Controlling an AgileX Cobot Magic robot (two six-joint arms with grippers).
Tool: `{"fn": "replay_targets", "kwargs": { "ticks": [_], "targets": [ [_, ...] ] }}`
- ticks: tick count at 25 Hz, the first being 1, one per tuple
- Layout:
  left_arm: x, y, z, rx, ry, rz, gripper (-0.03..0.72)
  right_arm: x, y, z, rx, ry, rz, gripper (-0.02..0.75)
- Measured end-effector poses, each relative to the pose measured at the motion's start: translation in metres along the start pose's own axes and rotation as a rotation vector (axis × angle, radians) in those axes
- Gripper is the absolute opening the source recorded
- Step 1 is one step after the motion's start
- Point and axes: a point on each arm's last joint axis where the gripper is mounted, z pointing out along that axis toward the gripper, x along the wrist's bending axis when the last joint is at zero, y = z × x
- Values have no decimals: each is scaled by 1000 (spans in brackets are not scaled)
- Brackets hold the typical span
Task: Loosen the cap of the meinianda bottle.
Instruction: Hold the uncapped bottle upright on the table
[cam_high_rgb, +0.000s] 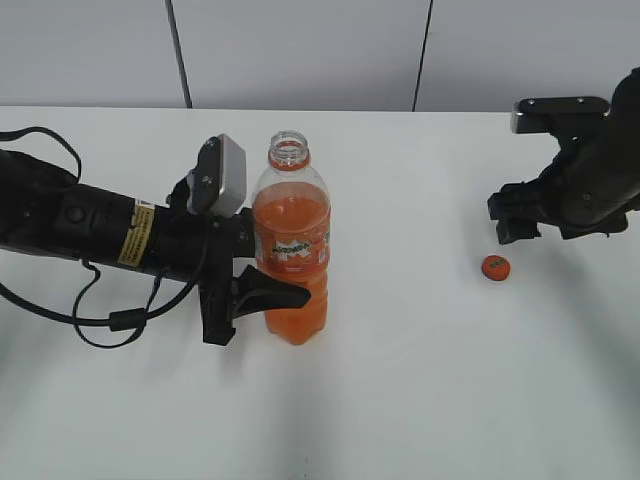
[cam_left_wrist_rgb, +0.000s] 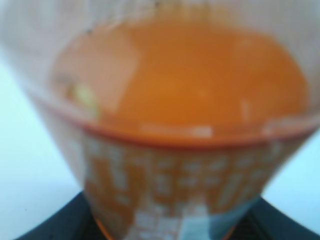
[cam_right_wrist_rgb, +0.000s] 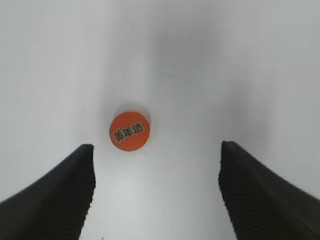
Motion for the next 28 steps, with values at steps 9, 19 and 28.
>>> {"fn": "replay_targets", "kwargs": {
  "ticks": [9, 19, 28],
  "targets": [
    [0, 0, 0, 0, 0, 0, 364, -3, -5, -58, 34, 4, 7, 582],
    [0, 0, 0, -3, -4, 1, 364, -6, -15, -119, 5, 25, -13, 582],
    [-4, -1, 0, 13, -39, 32, 581, -10, -24, -161, -78, 30, -9, 582]
  ]
}}
